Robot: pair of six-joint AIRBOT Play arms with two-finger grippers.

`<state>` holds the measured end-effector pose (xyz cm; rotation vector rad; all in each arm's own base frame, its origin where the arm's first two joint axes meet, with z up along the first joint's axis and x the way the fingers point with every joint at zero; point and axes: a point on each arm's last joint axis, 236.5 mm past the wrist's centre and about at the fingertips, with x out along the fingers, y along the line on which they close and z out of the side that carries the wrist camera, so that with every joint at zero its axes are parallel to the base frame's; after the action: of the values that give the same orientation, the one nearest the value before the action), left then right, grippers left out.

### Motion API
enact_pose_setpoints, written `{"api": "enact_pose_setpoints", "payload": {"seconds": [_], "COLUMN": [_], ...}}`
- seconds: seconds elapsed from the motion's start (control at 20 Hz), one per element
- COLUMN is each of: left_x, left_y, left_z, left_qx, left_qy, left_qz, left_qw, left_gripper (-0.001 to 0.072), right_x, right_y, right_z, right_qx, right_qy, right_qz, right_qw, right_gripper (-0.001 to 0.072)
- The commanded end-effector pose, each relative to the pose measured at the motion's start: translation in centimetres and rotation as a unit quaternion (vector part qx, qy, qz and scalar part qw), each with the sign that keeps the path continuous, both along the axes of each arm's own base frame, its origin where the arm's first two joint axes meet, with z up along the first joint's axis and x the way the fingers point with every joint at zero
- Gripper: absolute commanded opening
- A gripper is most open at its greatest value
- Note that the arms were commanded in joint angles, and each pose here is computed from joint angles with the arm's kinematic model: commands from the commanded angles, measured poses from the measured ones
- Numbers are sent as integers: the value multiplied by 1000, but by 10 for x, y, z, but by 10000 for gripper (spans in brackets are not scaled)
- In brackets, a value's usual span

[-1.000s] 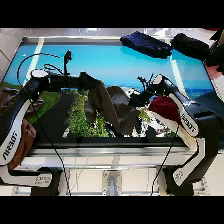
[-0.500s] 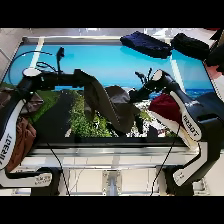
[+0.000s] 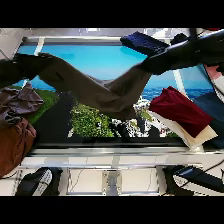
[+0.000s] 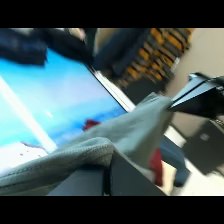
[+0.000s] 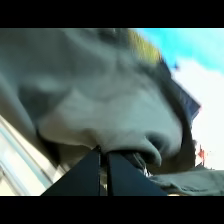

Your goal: Fold the shirts.

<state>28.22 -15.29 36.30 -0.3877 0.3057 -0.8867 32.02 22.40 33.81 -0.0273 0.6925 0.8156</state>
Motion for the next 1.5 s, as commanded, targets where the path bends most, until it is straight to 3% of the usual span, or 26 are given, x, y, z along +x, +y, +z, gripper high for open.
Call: {"api": "enact_pose_setpoints", "payload": {"seconds": [0.0,0.2,0.35,0.5,0.65,0.85,0.9,0.95,1.0,1.05,1.1,1.15,1.25,1.35,1.45], "left_x": [-41,-19,-3,-16,-30,-29,-25,-21,-16,-10,-2,7,22,22,6], "left_y": [20,100,107,104,105,110,112,115,118,122,128,136,157,172,164], "left_z": [23,-60,-178,-292,-354,-373,-371,-370,-368,-364,-356,-346,-324,-321,-342], "left_qx": [71,145,147,143,134,129,127,125,120,117,113,108,103,173,259], "left_qy": [-79,77,234,371,423,426,419,412,404,391,372,354,319,275,271], "left_qz": [112,279,259,232,239,256,263,270,281,292,307,322,355,340,258], "left_qw": [988,946,926,888,863,858,860,861,862,865,869,871,873,882,891], "left_gripper": [11,11,11,11,11,12,12,17,151,551,696,703,703,702,700], "right_x": [-22,54,136,200,233,249,248,248,249,251,254,256,248,223,185], "right_y": [0,15,43,80,114,136,141,142,139,131,115,90,20,-72,-148], "right_z": [78,45,17,-60,-151,-254,-265,-267,-264,-256,-245,-235,-229,-239,-249], "right_qx": [60,67,115,156,189,185,189,192,193,193,184,163,89,-10,-85], "right_qy": [-109,-104,-115,-50,44,135,149,153,151,145,134,123,134,192,254], "right_qz": [-14,-51,-77,-83,-75,-88,-87,-88,-88,-90,-94,-98,-120,-176,-215], "right_qw": [992,991,984,983,978,969,967,965,965,966,969,974,980,965,939], "right_gripper": [14,13,13,13,13,35,234,486,512,511,510,507,422,408,410]}}
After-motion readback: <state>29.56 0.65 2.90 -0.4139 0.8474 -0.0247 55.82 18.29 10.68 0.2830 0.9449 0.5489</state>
